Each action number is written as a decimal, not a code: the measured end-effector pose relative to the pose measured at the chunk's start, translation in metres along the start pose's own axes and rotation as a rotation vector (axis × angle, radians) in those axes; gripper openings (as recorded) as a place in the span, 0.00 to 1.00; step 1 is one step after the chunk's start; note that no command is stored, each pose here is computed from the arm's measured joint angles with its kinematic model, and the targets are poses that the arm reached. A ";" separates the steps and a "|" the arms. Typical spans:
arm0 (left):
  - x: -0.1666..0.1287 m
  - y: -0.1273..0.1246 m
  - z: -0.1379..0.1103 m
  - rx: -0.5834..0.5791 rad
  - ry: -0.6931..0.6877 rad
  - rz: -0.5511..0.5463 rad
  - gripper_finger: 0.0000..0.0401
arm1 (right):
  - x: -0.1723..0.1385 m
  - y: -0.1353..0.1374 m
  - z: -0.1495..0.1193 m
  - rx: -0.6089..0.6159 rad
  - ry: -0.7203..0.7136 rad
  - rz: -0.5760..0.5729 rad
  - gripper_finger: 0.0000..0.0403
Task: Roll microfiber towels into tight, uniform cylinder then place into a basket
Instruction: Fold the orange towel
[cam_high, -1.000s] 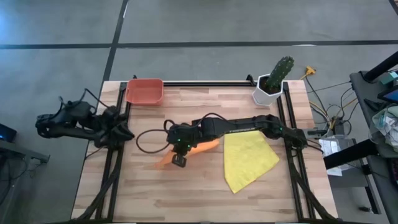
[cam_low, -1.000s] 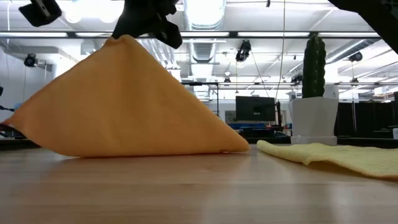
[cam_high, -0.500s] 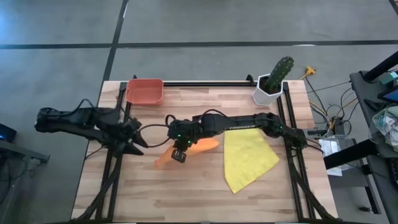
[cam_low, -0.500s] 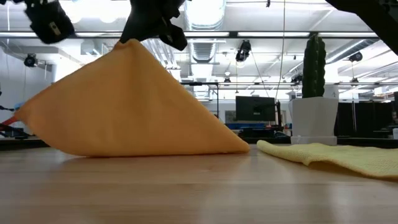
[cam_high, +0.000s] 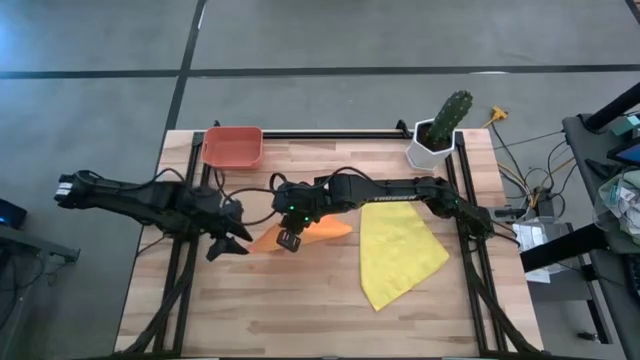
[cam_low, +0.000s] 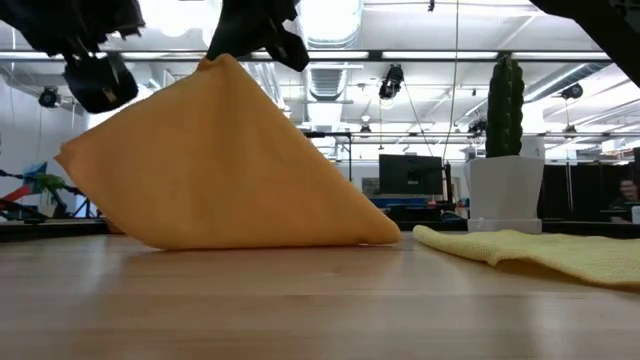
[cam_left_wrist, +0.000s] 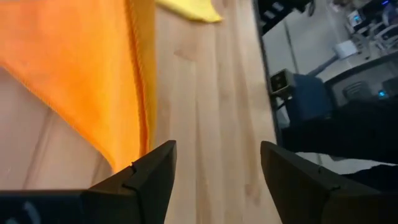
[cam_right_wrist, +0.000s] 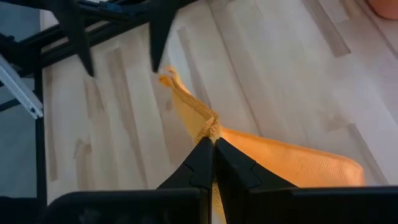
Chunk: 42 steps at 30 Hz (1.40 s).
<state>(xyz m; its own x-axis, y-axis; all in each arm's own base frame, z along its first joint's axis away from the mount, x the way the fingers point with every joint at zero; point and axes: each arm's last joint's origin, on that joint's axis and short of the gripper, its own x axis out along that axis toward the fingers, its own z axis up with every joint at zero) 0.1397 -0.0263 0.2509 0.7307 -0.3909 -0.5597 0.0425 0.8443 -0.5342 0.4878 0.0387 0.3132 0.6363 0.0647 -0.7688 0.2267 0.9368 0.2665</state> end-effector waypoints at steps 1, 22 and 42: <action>0.003 0.001 0.000 -0.003 0.007 0.006 0.54 | 0.000 0.000 0.000 0.000 0.000 0.001 0.02; 0.040 0.019 -0.010 -0.062 0.188 0.136 0.53 | -0.011 0.002 0.002 -0.013 -0.010 0.016 0.02; 0.024 0.014 -0.011 -0.103 0.138 0.148 0.01 | -0.032 -0.012 0.005 -0.026 -0.008 -0.060 0.02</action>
<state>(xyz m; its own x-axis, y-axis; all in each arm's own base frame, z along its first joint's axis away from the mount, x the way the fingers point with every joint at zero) 0.1509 -0.0283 0.2232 0.6236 -0.3181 -0.7141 -0.1328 0.8571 -0.4978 0.4683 0.0235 0.3380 0.6277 0.0052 -0.7784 0.2461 0.9474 0.2048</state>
